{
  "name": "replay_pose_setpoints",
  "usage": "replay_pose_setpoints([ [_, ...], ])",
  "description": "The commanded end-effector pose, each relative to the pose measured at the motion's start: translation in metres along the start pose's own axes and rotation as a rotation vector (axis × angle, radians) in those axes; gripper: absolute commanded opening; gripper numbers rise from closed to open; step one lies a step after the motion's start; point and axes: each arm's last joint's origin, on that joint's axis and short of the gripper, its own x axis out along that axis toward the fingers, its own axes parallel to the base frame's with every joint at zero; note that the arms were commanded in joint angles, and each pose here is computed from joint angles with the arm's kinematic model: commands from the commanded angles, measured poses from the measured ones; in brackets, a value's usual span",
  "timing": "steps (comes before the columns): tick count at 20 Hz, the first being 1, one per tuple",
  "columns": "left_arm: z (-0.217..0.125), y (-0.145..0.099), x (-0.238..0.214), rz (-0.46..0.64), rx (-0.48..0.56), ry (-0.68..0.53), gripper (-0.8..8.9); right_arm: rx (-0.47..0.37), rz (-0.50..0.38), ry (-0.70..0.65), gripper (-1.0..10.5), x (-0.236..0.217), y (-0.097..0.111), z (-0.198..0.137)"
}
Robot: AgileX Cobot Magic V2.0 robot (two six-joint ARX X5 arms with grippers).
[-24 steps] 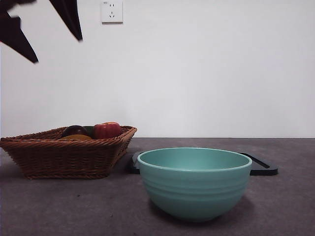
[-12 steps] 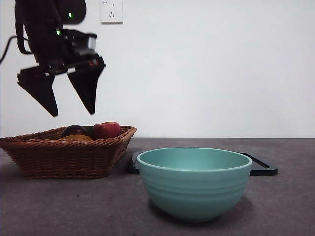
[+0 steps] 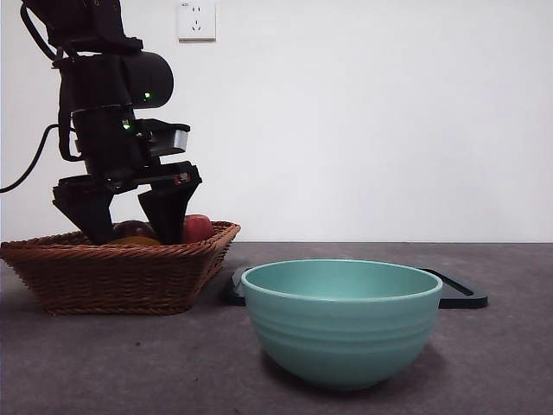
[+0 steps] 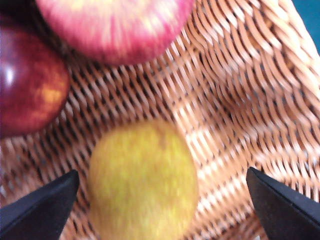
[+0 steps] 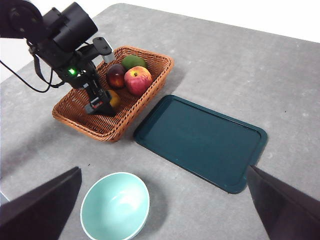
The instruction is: Pick up the wifruite, put it on the bowl, pick up the plate, put it on desk
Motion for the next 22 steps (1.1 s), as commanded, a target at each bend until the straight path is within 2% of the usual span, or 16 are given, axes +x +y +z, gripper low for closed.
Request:
replay_pose_setpoints([
  [1,0.006,0.000,0.004,0.004,0.012,-0.010,6.16,-0.014,0.008,-0.019,5.9,-0.003,0.002,0.005],
  [6,0.004,0.001,0.015,-0.001,0.007,0.025,6.08,-0.014,0.008,-0.017,5.9,-0.003,0.002,0.005],
  [9,0.003,0.002,0.020,0.000,0.002,0.043,5.48,-0.013,0.008,-0.017,5.9,-0.003,0.002,0.005],
  [10,0.003,0.002,0.020,0.009,0.002,0.044,5.05,-0.013,0.008,-0.017,5.9,-0.003,0.002,0.005],
  [12,0.003,0.003,0.019,0.046,0.003,0.052,3.48,-0.013,0.008,-0.017,5.9,-0.003,0.002,0.005],
  [14,0.004,0.004,0.017,0.067,0.002,0.061,2.79,-0.014,0.008,-0.017,5.9,-0.003,0.002,0.005],
  [18,0.011,0.005,0.006,0.102,0.004,0.065,2.35,-0.013,0.008,-0.017,5.9,-0.003,0.002,0.005],
  [22,0.020,0.005,-0.018,0.100,-0.020,0.082,2.35,-0.013,0.008,-0.017,5.9,-0.003,0.002,0.005],
])
